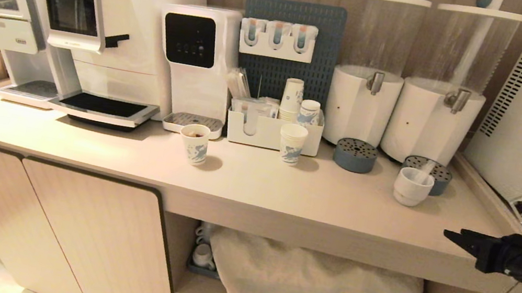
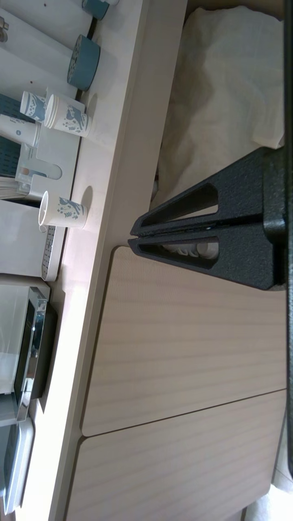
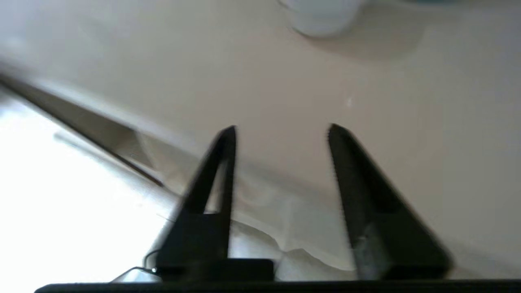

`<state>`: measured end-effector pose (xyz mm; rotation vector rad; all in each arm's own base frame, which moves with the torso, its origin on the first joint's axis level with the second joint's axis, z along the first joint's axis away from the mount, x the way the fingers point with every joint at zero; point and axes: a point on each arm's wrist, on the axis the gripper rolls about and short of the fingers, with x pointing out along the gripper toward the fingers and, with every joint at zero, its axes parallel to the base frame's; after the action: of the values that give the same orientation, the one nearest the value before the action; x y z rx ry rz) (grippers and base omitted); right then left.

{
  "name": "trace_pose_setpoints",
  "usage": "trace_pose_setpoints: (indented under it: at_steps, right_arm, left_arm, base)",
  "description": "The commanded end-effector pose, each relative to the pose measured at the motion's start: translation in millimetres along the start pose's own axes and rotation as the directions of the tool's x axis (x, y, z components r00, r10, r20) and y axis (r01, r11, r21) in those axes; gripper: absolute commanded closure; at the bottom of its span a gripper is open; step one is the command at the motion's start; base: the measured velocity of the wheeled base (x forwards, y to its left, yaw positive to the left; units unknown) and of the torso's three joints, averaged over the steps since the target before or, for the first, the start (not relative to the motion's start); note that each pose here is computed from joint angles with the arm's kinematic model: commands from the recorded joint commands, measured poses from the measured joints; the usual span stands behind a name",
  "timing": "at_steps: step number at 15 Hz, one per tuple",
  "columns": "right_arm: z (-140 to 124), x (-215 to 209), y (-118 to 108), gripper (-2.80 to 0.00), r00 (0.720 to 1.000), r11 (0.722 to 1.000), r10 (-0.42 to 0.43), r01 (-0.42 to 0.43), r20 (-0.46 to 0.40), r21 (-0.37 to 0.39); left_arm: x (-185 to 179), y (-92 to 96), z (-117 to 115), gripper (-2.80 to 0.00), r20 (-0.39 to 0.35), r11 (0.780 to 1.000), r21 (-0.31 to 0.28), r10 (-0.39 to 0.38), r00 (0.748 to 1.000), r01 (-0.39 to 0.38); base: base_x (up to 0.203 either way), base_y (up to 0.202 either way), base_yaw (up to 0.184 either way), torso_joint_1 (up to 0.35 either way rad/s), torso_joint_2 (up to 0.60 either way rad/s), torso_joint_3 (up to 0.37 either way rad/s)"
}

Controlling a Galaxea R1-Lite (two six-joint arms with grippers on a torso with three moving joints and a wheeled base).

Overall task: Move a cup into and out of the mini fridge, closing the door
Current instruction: Close the freezer door

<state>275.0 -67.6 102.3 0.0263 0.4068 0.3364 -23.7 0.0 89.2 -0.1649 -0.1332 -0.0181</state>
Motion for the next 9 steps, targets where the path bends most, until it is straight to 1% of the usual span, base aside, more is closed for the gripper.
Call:
trace_pose_setpoints:
  at_steps: [1,3,5,7,9]
  right_arm:
    - [21.1,-51.7,22.7,0.0,0.993,0.998,0.015,-0.007,0.118,-0.065]
    - [25.6,-88.1,42.1,0.0,0.987,0.996,0.045,-0.033,0.155,-0.083]
    - [24.3,-114.4,59.5,0.0,0.985,0.995,0.069,-0.056,0.161,-0.083]
    - [17.7,-133.7,75.5,0.0,0.983,0.994,0.091,-0.079,0.158,-0.078]
    - [9.5,-153.1,93.1,0.0,0.978,0.991,0.1,-0.083,0.182,-0.1]
  left_arm:
    - [1.4,1.9,-11.1,0.0,-0.033,1.0,-0.001,0.005,0.999,-0.005]
    - [1.4,1.8,-11.2,0.0,-0.033,1.0,0.008,0.0,0.999,0.0]
    - [1.4,1.8,-11.2,0.0,-0.033,1.0,0.007,0.002,0.999,-0.002]
    - [1.4,1.8,-11.2,0.0,-0.033,1.0,0.007,0.001,0.999,-0.001]
    - [1.4,1.8,-11.2,0.0,-0.033,1.0,0.007,0.003,0.999,-0.003]
  base:
    - [0.0,0.0,0.0,0.0,0.0,0.0]
    - [0.0,0.0,0.0,0.0,0.0,0.0]
    - [0.0,0.0,0.0,0.0,0.0,0.0]
    - [0.0,0.0,0.0,0.0,0.0,0.0]
    - [0.0,0.0,0.0,0.0,0.0,0.0]
